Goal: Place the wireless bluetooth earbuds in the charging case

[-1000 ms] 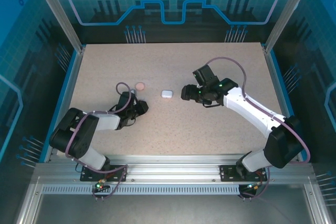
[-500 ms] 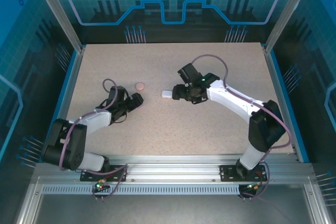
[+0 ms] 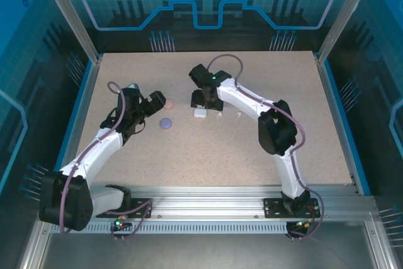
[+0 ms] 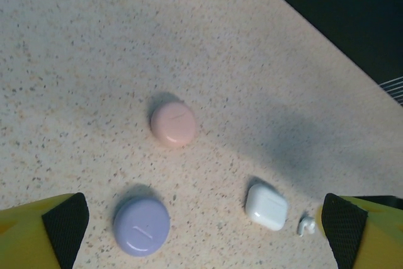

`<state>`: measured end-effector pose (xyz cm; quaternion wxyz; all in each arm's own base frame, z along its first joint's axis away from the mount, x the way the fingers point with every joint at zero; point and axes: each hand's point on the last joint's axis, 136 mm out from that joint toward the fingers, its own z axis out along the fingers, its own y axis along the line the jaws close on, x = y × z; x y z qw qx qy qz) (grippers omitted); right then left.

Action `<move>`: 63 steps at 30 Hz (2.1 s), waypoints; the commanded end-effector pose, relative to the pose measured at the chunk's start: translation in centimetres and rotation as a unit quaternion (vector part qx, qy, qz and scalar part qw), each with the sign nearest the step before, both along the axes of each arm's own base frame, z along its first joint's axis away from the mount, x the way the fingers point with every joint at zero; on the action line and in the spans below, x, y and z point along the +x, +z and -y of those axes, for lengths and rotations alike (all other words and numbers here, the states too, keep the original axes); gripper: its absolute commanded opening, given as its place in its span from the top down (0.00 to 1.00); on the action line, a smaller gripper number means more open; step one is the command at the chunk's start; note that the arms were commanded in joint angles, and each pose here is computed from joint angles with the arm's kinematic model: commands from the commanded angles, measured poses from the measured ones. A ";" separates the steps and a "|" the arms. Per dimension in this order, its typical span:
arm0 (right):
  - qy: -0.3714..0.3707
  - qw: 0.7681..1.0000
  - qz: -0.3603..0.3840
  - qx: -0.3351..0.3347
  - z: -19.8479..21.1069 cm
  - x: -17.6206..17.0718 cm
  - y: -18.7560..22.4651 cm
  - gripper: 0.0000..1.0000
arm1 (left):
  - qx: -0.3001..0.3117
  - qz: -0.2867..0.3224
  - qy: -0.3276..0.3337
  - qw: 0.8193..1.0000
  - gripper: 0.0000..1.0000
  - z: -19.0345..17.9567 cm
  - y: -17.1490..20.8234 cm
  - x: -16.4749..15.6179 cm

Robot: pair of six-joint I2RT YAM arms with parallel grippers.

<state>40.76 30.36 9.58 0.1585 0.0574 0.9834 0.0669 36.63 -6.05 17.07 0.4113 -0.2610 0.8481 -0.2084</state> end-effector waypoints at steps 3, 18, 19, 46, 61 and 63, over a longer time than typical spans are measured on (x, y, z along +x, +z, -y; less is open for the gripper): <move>-0.009 0.999 -0.028 -0.036 -0.6 -0.4 -1.5 0.15 | -0.022 0.026 0.041 0.999 0.01 -1.2 2.6 0.4; -0.053 0.993 -0.062 -0.079 -1.9 0.1 -6.8 0.18 | -0.056 0.056 0.006 0.997 0.01 0.3 4.4 1.5; -0.055 0.993 -0.062 -0.082 -1.7 0.1 -7.1 0.19 | -0.058 0.055 0.005 0.997 0.01 0.3 4.3 1.5; -0.001 0.997 -0.061 -0.040 -3.1 -0.7 -5.6 0.47 | -0.104 0.039 -0.050 0.993 0.01 2.5 2.3 -0.9; -0.115 0.988 -0.067 0.076 -1.8 -4.0 -1.3 0.46 | -0.187 0.038 -0.081 0.978 0.01 8.0 -4.4 -3.7; -0.135 0.984 -0.073 0.093 -1.8 -3.7 -1.0 0.47 | -0.182 0.045 -0.088 0.978 0.01 9.1 -4.8 -3.7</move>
